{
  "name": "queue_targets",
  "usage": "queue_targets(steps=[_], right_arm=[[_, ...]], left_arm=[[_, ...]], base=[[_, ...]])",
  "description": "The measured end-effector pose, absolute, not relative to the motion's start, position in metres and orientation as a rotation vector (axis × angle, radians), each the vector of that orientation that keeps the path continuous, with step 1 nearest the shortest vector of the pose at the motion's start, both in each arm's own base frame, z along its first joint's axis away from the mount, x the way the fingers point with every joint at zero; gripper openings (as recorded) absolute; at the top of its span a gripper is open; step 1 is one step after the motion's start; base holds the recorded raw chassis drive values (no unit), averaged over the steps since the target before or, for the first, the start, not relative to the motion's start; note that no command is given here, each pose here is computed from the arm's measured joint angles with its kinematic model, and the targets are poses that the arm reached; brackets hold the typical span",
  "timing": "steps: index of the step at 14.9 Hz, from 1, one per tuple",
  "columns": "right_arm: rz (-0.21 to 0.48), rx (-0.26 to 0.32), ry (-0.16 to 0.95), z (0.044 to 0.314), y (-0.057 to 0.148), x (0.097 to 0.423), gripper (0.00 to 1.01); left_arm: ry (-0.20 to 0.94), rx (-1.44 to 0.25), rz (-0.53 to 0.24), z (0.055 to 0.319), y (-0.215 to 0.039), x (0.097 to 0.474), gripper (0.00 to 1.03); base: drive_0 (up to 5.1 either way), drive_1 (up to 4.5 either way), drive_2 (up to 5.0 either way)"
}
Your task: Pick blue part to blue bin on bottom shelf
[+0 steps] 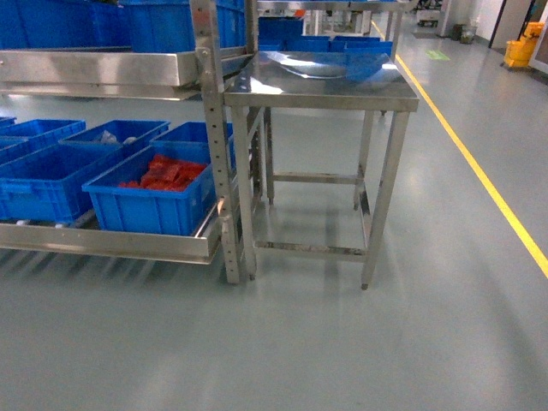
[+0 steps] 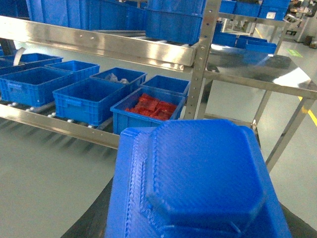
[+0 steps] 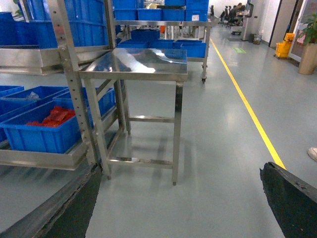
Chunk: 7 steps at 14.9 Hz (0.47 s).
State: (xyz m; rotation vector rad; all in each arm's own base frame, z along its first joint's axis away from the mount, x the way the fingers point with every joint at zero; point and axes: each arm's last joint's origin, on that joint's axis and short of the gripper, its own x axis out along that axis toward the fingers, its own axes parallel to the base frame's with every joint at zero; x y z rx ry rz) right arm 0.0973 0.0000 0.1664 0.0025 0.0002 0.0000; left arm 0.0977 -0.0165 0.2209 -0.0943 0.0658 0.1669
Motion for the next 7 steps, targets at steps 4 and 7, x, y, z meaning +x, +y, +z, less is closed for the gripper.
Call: queue_targets(steps=[4, 7], right_arm=[[0.000, 0.002, -0.002, 0.1666, 0.0000, 0.0973, 0.98], [0.000, 0.002, -0.002, 0.1666, 0.0000, 0.0973, 0.98]], left_arm=[[0.069, -0.093, 0.167, 0.2206, -0.0165, 0.0977, 0.43], [0.062, -0.096, 0.166, 0.2213, -0.0165, 0.0977, 0.43]], base=[[0.0, 4.03, -4.0], [0.0, 4.03, -4.0]])
